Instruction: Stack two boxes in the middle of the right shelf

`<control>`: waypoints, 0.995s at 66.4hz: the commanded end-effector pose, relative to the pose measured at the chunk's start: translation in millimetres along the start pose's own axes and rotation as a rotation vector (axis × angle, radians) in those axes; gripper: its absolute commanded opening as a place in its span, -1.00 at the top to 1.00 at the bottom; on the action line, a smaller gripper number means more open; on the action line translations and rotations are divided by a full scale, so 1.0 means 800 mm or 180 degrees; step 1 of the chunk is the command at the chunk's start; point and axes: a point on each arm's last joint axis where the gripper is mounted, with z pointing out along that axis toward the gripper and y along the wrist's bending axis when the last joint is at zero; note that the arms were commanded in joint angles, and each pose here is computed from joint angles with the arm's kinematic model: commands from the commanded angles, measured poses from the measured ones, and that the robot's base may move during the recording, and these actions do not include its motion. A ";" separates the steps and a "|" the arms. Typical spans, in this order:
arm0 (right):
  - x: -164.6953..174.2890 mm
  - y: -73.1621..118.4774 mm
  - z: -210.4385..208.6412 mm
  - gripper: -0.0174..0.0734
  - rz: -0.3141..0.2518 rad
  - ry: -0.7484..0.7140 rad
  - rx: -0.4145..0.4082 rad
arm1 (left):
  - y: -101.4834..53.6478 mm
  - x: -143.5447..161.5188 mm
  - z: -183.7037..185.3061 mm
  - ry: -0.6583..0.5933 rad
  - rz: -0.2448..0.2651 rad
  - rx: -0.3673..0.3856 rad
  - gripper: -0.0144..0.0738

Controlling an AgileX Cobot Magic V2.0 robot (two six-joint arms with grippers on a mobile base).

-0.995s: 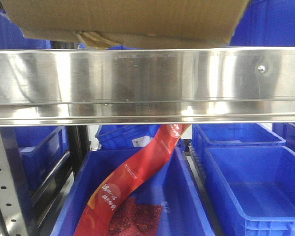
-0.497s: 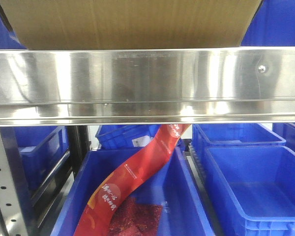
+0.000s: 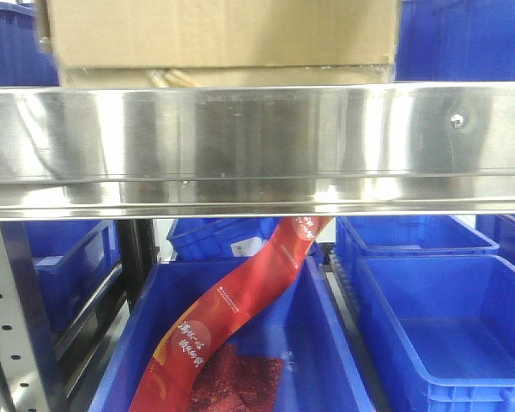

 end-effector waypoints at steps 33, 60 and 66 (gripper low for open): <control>0.007 0.008 -0.017 0.98 -0.0862 0.0161 -0.0434 | -0.021 0.008 -0.019 0.0073 0.0410 0.0722 0.92; 0.070 -0.024 -0.036 0.98 -0.0656 -0.0823 -0.1019 | 0.000 0.112 -0.062 -0.0720 0.0550 0.1430 0.92; 0.090 -0.054 -0.039 0.98 -0.0340 -0.0881 -0.0879 | 0.030 0.140 -0.068 -0.0826 0.0418 0.1338 0.92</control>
